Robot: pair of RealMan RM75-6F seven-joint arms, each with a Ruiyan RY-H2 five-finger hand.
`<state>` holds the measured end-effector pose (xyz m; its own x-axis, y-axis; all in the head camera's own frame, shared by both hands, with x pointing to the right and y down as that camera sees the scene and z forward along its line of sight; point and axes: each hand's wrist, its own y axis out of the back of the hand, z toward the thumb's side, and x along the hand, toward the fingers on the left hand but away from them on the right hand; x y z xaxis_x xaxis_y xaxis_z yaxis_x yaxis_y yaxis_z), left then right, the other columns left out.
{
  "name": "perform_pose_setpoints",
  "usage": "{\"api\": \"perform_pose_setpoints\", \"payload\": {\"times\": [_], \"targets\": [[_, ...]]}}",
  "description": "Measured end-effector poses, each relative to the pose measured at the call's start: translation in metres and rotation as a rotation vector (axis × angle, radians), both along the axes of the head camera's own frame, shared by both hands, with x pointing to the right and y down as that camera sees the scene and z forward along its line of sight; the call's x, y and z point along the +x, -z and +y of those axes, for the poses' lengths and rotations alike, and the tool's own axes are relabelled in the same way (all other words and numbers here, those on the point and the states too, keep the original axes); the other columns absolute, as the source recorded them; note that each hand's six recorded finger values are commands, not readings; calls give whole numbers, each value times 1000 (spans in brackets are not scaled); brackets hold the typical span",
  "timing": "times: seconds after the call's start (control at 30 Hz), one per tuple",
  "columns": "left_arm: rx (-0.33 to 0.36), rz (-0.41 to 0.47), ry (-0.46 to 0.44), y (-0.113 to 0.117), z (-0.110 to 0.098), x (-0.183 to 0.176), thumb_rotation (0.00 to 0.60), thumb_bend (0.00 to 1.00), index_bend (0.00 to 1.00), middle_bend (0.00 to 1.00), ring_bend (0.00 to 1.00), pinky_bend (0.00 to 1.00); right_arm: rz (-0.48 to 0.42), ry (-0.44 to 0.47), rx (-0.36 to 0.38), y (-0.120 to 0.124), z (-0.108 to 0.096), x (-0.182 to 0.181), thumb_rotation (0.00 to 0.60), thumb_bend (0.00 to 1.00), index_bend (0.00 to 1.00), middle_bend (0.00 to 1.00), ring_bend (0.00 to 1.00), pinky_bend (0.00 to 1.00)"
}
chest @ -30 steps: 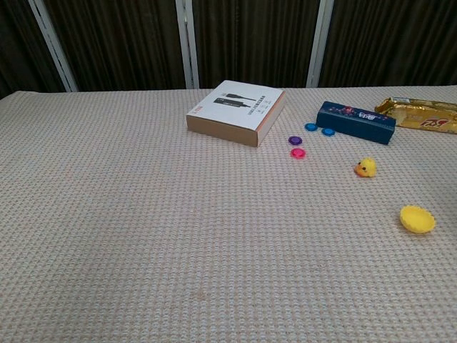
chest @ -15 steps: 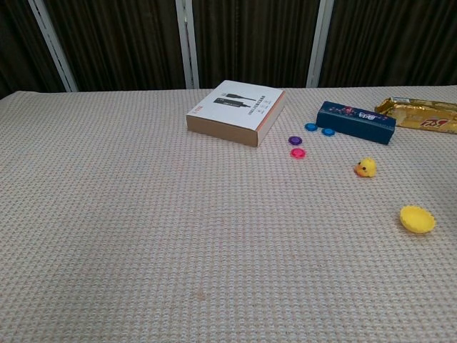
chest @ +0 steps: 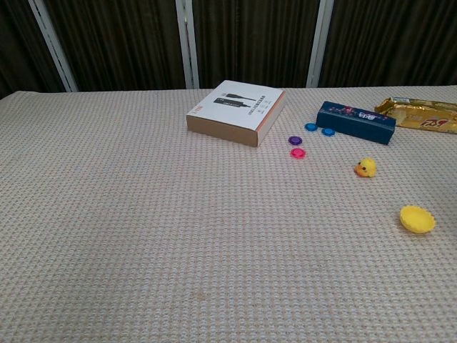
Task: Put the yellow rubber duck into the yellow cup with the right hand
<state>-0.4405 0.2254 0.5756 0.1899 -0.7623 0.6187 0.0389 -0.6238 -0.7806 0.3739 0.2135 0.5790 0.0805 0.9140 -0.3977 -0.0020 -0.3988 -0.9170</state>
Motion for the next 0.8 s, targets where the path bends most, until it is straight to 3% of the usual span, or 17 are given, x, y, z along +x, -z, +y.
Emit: {"api": "perform_pose_setpoints", "payload": {"times": [0.2, 0.5, 0.8], "targets": [[12, -3, -13, 1, -1, 2, 600, 0, 0, 0, 0, 215, -68, 11, 32, 0, -2, -8, 600, 0, 73, 0, 0, 0], [13, 4, -6, 1, 0, 1, 600, 0, 0, 0, 0, 215, -58, 25, 39, -5, -6, -11, 600, 4, 75, 0, 0, 0], [20, 9, -32, 3, -1, 6, 600, 0, 0, 0, 0, 215, -25, 14, 7, -28, -39, -21, 600, 7, 69, 0, 0, 0]]}}
